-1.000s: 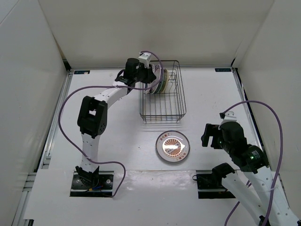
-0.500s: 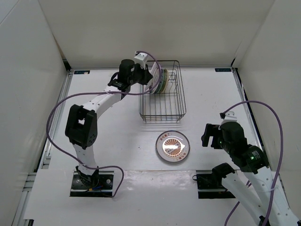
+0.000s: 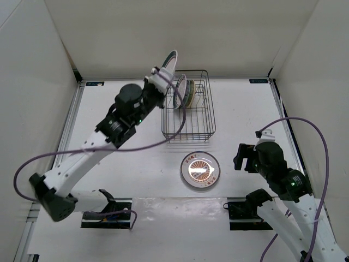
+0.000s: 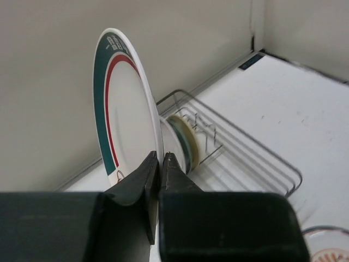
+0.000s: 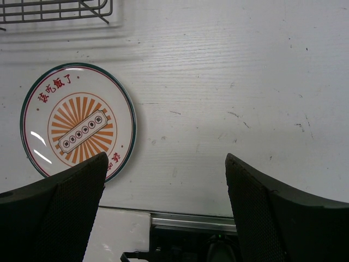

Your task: Unload the plates from the dish rack

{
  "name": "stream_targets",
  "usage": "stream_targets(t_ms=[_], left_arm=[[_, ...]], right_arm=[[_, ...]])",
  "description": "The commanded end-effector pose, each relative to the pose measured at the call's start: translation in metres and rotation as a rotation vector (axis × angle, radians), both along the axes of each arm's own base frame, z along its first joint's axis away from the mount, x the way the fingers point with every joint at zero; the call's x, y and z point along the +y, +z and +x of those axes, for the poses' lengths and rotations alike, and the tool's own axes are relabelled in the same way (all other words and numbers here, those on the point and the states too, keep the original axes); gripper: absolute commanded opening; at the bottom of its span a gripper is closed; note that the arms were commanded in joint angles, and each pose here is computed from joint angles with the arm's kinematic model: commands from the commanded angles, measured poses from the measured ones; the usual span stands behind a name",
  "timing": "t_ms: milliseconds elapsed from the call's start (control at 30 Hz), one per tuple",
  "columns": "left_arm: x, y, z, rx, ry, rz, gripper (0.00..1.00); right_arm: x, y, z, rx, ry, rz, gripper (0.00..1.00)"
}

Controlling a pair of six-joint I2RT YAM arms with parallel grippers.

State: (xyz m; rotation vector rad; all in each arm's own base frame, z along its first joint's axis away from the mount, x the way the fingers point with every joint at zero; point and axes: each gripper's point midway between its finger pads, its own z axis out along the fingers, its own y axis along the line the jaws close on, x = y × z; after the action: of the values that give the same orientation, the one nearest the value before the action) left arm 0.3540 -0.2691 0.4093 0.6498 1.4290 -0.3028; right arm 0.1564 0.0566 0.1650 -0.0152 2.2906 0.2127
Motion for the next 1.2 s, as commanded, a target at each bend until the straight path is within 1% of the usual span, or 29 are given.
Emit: stream_targets(t_ms=[0, 33, 67, 100, 133, 167, 233, 267, 300, 367, 400, 500, 533, 600, 633, 700, 767, 800, 833, 867, 967, 1033, 1167], left_arm=[[0.067, -0.029, -0.014, -0.007, 0.300, 0.242, 0.00], [0.074, -0.064, -0.016, 0.040, 0.328, 0.305, 0.00], [0.096, -0.065, -0.019, 0.044, 0.427, 0.311, 0.00], [0.105, -0.081, -0.022, 0.054, 0.457, 0.341, 0.00], [0.120, -0.085, -0.024, 0.051, 0.528, 0.354, 0.00], [0.133, -0.108, -0.025, 0.067, 0.583, 0.418, 0.00], [0.147, -0.131, -0.028, 0.062, 0.648, 0.436, 0.00], [0.155, -0.158, -0.033, 0.083, 0.675, 0.496, 0.00], [0.157, -0.161, -0.032, 0.081, 0.711, 0.466, 0.00], [0.161, -0.177, -0.034, 0.112, 0.746, 0.461, 0.00], [0.163, -0.195, -0.038, 0.167, 0.757, 0.463, 0.00], [0.166, -0.232, -0.040, 0.240, 0.784, 0.534, 0.00], [0.166, -0.245, -0.041, 0.265, 0.794, 0.539, 0.00], [0.167, -0.260, -0.043, 0.296, 0.810, 0.541, 0.00], [0.166, -0.271, -0.047, 0.317, 0.810, 0.520, 0.00], [0.163, -0.285, -0.051, 0.344, 0.784, 0.509, 0.00], [0.160, -0.293, -0.053, 0.371, 0.786, 0.458, 0.00], [0.161, -0.297, -0.056, 0.384, 0.784, 0.461, 0.00], [0.159, -0.302, -0.058, 0.403, 0.781, 0.433, 0.00], [0.160, -0.307, -0.062, 0.415, 0.785, 0.439, 0.00], [0.161, -0.317, -0.069, 0.448, 0.795, 0.396, 0.00], [0.160, -0.325, -0.073, 0.473, 0.792, 0.370, 0.03], [0.154, -0.333, -0.078, 0.491, 0.785, 0.345, 0.05]], right_arm=[[0.002, 0.005, 0.006, -0.048, 0.005, 0.008, 0.89], [0.003, 0.003, 0.007, -0.047, 0.009, 0.011, 0.89], [0.004, 0.003, 0.007, -0.044, 0.012, 0.011, 0.89], [0.007, 0.001, 0.006, -0.033, 0.028, 0.017, 0.89], [0.008, -0.001, 0.006, -0.019, 0.029, 0.016, 0.89], [0.007, -0.002, 0.006, -0.015, 0.027, 0.013, 0.89], [0.010, -0.003, 0.007, -0.006, 0.037, 0.018, 0.89], [0.010, -0.004, 0.006, -0.004, 0.035, 0.015, 0.89], [0.010, -0.004, 0.006, -0.003, 0.037, 0.016, 0.89], [0.010, -0.005, 0.006, 0.000, 0.038, 0.016, 0.89], [0.009, -0.005, 0.006, 0.000, 0.032, 0.016, 0.89], [0.011, -0.005, 0.007, 0.001, 0.040, 0.013, 0.89], [0.011, -0.004, 0.007, -0.001, 0.042, 0.017, 0.89], [0.010, -0.005, 0.006, 0.003, 0.040, 0.013, 0.89], [0.010, -0.005, 0.007, 0.004, 0.039, 0.012, 0.89], [0.010, -0.005, 0.006, 0.006, 0.040, 0.012, 0.89], [0.010, -0.005, 0.006, 0.005, 0.040, 0.011, 0.89], [0.011, -0.006, 0.006, 0.009, 0.043, 0.012, 0.89], [0.011, -0.006, 0.006, 0.010, 0.042, 0.010, 0.89], [0.011, -0.006, 0.006, 0.010, 0.043, 0.011, 0.89], [0.011, -0.006, 0.006, 0.011, 0.042, 0.012, 0.89], [0.011, -0.007, 0.006, 0.012, 0.041, 0.010, 0.89], [0.012, -0.008, 0.005, 0.017, 0.049, 0.010, 0.89]])
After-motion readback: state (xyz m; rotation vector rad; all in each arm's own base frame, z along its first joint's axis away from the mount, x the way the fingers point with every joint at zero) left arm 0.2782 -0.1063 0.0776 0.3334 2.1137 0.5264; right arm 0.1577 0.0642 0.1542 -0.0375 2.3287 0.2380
